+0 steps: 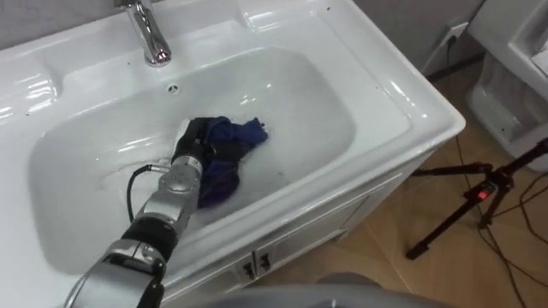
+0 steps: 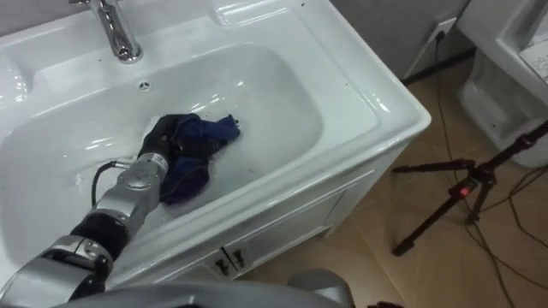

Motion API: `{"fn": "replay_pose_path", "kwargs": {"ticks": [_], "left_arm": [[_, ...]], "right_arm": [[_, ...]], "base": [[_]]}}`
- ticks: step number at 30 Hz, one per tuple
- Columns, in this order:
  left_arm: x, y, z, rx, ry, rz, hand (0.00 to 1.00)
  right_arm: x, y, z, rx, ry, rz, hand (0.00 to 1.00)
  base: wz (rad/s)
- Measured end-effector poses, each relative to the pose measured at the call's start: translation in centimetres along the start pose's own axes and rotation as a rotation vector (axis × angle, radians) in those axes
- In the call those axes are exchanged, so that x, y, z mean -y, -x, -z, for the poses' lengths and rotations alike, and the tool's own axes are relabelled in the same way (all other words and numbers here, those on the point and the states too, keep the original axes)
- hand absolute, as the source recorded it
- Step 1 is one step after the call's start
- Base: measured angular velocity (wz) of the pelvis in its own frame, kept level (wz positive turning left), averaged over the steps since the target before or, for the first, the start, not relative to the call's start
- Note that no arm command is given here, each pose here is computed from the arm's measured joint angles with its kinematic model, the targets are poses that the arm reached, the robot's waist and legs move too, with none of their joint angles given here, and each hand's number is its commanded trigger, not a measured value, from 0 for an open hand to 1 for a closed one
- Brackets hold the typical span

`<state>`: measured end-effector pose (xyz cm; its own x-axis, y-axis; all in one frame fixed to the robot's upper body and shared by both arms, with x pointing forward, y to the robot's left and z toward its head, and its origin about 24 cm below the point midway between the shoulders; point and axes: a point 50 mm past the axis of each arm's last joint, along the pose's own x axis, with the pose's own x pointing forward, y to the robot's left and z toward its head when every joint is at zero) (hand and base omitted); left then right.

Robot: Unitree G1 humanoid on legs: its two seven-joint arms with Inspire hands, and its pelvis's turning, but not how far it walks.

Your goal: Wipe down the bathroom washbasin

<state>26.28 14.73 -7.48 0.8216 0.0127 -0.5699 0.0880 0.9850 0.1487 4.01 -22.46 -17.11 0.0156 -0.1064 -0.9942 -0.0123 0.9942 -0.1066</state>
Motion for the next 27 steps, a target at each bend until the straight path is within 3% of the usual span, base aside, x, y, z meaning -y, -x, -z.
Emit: {"fn": "replay_pose_path", "kwargs": {"ticks": [7, 19, 23, 27], "left_arm": [[2.3, -0.8, -2.8, 0.041, 0.108, 0.087, 1.0], [2.4, -1.4, -5.2, 0.053, 0.229, 0.097, 1.0], [2.5, -1.5, -5.9, 0.073, 0.199, 0.097, 1.0], [2.6, -1.4, -6.5, 0.11, 0.089, 0.071, 1.0]], "right_arm": [[0.1, 0.1, -1.0, 0.031, -0.006, 0.021, 0.0], [-0.1, 0.1, -1.2, 0.038, -0.069, 0.02, 0.0], [-0.1, 0.1, -1.4, 0.051, -0.07, 0.02, 0.0], [0.0, 0.1, -1.5, 0.058, -0.062, 0.02, 0.0]], "base": [[-0.14], [-0.07], [0.01], [0.0]]}}
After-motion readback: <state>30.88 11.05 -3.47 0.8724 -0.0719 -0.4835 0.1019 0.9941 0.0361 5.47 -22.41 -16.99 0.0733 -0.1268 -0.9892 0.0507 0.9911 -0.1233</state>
